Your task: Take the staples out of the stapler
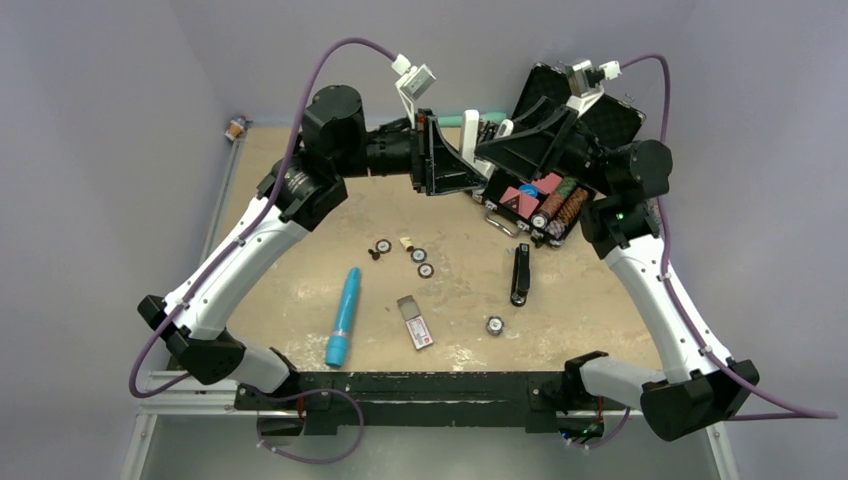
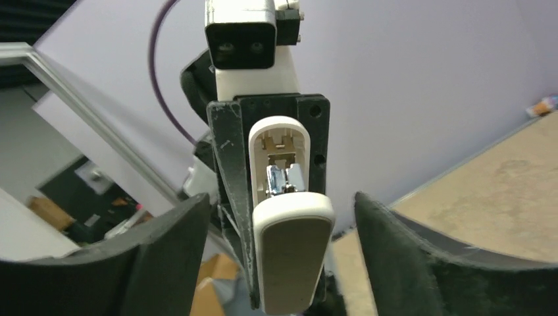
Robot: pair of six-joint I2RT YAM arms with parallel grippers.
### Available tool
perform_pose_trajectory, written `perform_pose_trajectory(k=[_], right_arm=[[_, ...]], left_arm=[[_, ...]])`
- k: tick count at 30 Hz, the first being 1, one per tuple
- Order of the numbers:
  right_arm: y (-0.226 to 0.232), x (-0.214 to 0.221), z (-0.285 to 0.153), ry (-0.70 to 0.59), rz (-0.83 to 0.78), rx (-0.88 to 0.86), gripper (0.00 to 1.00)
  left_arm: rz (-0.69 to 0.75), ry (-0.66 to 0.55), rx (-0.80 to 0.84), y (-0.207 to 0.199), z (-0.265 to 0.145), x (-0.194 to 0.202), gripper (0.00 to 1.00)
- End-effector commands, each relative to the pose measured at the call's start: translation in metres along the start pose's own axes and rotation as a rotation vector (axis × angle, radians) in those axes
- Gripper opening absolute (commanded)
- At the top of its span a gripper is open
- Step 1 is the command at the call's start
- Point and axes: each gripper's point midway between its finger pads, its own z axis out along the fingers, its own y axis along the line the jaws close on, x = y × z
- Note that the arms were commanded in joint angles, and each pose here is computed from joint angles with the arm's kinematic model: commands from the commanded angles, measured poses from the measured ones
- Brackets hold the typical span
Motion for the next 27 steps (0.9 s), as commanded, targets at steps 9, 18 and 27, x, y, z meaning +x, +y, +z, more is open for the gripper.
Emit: perform_pose_trajectory(k=[9, 18, 27], right_arm=[[-0.029, 0.002, -0.011, -0.004, -0.072, 0.224, 0.99], [-0.069, 0.014, -0.033, 0.019, -0.080, 0.452, 0.99], [-0.091, 0.040, -0.055, 0.058, -0.028, 0.553, 0.99]], left_arm=[[0.018, -0.069, -0.261, 0.027, -0.039, -0.003, 0.00], [-0.096, -0.054, -0.735, 0.114, -0.117, 0.028, 0.00], [-0.210, 0.038, -1.291, 0.204, -0.202, 0.089, 0.00]])
